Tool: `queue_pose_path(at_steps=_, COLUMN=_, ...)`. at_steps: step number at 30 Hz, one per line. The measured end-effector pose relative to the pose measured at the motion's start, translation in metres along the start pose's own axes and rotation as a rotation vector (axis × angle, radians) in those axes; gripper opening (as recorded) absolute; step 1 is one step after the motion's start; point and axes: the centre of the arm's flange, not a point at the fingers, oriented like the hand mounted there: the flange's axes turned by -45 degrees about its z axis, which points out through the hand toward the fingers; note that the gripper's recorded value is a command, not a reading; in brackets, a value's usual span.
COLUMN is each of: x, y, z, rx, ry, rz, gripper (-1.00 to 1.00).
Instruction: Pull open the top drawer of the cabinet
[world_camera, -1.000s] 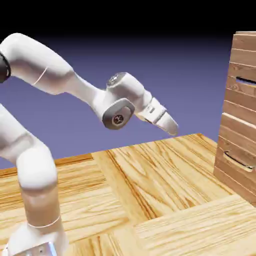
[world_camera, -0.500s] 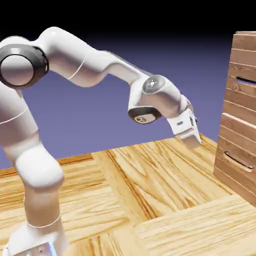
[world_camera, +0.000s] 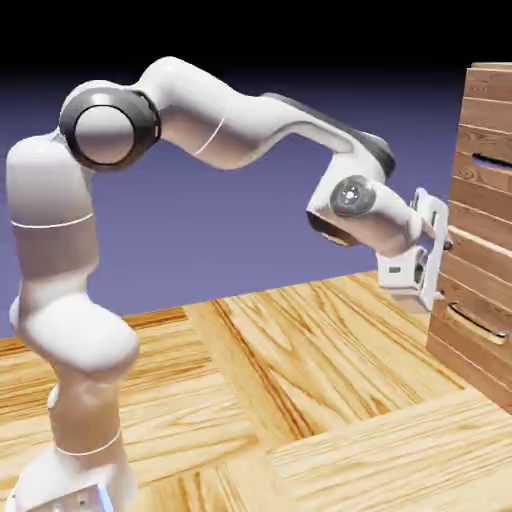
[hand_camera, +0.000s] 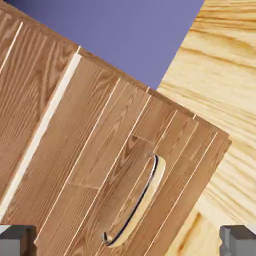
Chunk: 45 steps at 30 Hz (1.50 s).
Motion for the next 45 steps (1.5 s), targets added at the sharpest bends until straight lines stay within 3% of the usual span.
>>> queue_pose_path(at_steps=14, x=0.011, y=-0.052, z=0.037, rx=0.214, ry=0.155, rz=0.255, gripper=1.00)
queue_pose_path(at_steps=28, x=-0.035, y=-0.167, z=0.051, rx=0.567, ry=0.231, rz=0.367, gripper=1.00)
queue_pose_path(at_steps=35, x=-0.021, y=-0.190, z=0.086, rx=0.569, ry=0.232, rz=0.365, gripper=1.00)
queue_pose_path(at_steps=36, x=-0.019, y=-0.191, z=0.092, rx=0.567, ry=0.231, rz=0.367, gripper=-1.00)
queue_pose_path(at_steps=45, x=-0.035, y=-0.167, z=0.051, rx=0.568, ry=0.231, rz=0.367, gripper=-1.00)
